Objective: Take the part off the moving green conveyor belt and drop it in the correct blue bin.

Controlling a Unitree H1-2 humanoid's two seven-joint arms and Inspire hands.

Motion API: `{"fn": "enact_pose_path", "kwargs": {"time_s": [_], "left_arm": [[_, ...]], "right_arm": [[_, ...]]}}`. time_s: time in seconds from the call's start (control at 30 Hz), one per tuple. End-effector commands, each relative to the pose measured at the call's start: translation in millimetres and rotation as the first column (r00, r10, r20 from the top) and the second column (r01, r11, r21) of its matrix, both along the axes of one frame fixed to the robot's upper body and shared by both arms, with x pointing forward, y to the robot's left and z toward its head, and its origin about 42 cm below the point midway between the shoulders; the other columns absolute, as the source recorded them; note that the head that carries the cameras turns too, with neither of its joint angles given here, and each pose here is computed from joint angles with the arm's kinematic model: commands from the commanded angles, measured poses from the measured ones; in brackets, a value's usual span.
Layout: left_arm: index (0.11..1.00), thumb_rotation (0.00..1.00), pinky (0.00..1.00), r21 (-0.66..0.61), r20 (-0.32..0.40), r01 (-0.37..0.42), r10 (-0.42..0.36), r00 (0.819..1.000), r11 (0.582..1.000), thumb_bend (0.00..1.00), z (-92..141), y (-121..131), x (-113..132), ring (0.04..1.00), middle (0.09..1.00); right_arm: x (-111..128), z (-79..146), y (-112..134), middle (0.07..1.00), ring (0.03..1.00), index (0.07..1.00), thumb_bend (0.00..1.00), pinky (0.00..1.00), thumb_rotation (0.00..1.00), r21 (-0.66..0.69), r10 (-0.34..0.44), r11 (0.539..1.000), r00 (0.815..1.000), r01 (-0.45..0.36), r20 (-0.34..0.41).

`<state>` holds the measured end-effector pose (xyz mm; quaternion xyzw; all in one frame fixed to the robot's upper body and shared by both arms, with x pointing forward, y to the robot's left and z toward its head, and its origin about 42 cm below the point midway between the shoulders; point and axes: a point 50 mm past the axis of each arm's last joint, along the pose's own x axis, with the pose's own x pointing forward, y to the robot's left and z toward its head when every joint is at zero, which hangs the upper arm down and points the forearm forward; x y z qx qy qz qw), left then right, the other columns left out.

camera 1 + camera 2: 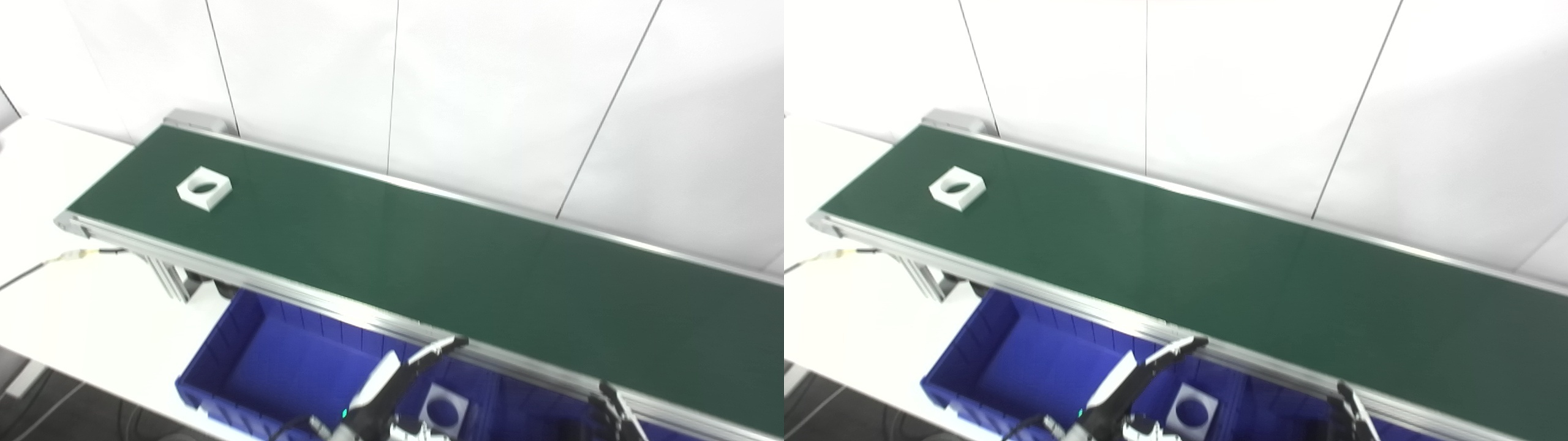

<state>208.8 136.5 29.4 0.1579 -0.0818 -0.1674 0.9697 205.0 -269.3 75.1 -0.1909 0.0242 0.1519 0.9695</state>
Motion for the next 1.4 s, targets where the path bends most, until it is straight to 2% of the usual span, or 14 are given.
{"fn": "enact_pose_path", "kwargs": {"time_s": [0.0, 0.3, 0.47, 0.9, 1.17, 1.3, 1.37], "left_arm": [[0.908, 0.38, 0.87, -0.028, 0.061, 0.001, 0.000, 0.998, 1.000, 0.89, 8.9, 0.7, 7.6, 0.905, 0.925], [0.895, 0.37, 0.89, -0.019, 0.044, -0.013, 0.014, 0.999, 1.000, 0.90, -0.5, 0.9, 10.0, 0.912, 0.919], [0.888, 0.36, 0.84, -0.012, 0.037, -0.007, 0.008, 0.999, 1.000, 0.91, -4.2, 1.3, 11.9, 0.885, 0.903], [0.869, 0.36, 0.82, -0.001, 0.053, -0.014, 0.014, 0.998, 1.000, 0.93, -6.4, 1.0, 15.4, 0.871, 0.887], [0.874, 0.37, 0.77, -0.109, 0.004, -0.051, 0.052, 0.999, 0.993, 0.94, -1.9, -0.2, 19.3, 0.874, 0.905], [0.876, 0.39, 0.77, -0.130, 0.031, -0.055, 0.059, 0.998, 0.990, 0.95, 7.2, 0.9, 24.4, 0.877, 0.909], [0.870, 0.38, 0.76, -0.129, 0.072, -0.050, 0.059, 0.996, 0.990, 0.95, 16.8, 3.8, 28.1, 0.872, 0.906]], "right_arm": [[3.8, 9.4, 1.2, 0.917, 0.899, 0.968, 0.78, 0.86, 0.00, 0.022, 0.016, 1.000, 0.997, -0.018, 0.080], [5.6, -2.0, 2.7, 0.905, 0.890, 0.961, 0.80, 0.86, 0.00, 0.023, 0.015, 1.000, 0.995, -0.018, 0.095], [6.0, -5.9, 1.5, 0.913, 0.898, 0.977, 0.81, 0.88, 0.00, 0.037, 0.016, 0.999, 0.997, -0.019, 0.078], [8.1, -4.1, 2.0, 0.919, 0.905, 0.995, 0.81, 0.90, 0.00, 0.043, 0.020, 0.999, 0.998, -0.022, 0.057], [10.6, -5.8, 2.6, 0.917, 0.906, 0.988, 0.82, 0.91, 0.00, 0.058, 0.022, 0.998, 0.997, -0.026, 0.067], [12.2, -8.3, 3.2, 0.910, 0.897, 0.980, 0.82, 0.90, 0.00, 0.057, 0.024, 0.998, 0.997, -0.028, 0.073], [13.3, -8.4, 4.4, 0.910, 0.896, 0.979, 0.83, 0.90, 0.00, 0.056, 0.023, 0.998, 0.997, -0.027, 0.069]]}}
